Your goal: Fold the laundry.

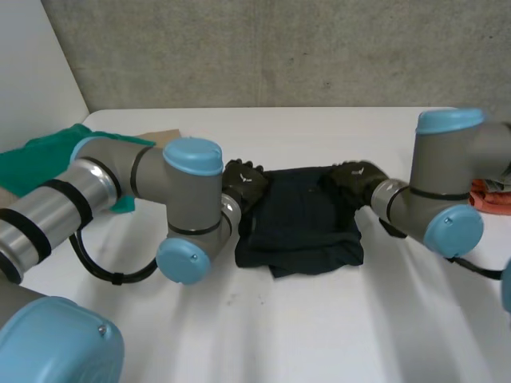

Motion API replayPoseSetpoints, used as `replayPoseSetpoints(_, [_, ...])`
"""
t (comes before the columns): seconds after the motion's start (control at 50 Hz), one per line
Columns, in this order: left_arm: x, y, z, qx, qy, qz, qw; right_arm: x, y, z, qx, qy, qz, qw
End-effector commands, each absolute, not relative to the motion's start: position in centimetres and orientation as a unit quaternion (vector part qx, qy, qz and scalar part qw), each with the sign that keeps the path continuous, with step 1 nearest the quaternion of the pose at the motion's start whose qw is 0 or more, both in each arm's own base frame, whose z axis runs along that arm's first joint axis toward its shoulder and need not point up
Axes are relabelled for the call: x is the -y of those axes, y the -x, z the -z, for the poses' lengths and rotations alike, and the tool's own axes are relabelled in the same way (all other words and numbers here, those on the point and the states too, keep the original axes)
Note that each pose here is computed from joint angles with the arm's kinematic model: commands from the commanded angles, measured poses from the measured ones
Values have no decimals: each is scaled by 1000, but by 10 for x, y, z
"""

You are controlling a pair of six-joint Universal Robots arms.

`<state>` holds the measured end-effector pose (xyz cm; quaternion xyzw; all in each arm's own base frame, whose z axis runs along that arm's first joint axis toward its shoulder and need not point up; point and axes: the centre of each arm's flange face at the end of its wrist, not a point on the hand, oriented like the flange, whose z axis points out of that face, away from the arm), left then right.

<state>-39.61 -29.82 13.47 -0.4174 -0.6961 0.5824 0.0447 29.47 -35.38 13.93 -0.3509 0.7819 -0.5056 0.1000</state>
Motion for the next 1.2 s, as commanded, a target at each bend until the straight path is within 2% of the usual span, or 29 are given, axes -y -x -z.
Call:
replayPoseSetpoints(0.02, [293,395,-201,655,399,-638,63,338,-287,-228,-712,326,615,92])
replayPoseSetpoints(0.08, [290,395,-225,636,390,-661,76,324,-279,-244,-686,319,649,86])
replayPoseSetpoints(0.14, [283,391,-241,619,378,-681,105,308,-276,-245,-673,320,662,83])
replayPoseSetpoints(0.2, [272,386,-263,591,375,-697,156,286,-268,-240,-664,319,672,79])
replayPoseSetpoints(0.3, [255,374,-281,565,404,-679,238,248,-260,-194,-678,334,649,88])
replayPoseSetpoints(0.32, [250,370,-282,561,414,-666,266,243,-261,-187,-678,337,647,91])
replayPoseSetpoints(0.4, [239,366,-278,568,430,-622,326,213,-277,-157,-661,365,646,117])
replayPoseSetpoints(0.46, [236,360,-279,575,433,-602,346,206,-287,-131,-658,378,639,124])
replayPoseSetpoints(0.54, [235,356,-278,582,432,-596,346,212,-294,-112,-647,383,650,107])
replayPoseSetpoints(0.74, [231,355,-275,587,433,-590,346,248,-317,-94,-587,418,692,41])
replayPoseSetpoints(0.94, [229,353,-280,582,433,-595,344,283,-333,-102,-581,390,714,22])
replayPoseSetpoints(1.08, [227,352,-284,579,433,-599,345,294,-339,-97,-613,408,676,27])
replayPoseSetpoints(1.2, [227,352,-284,579,432,-599,344,305,-345,-107,-612,400,682,34])
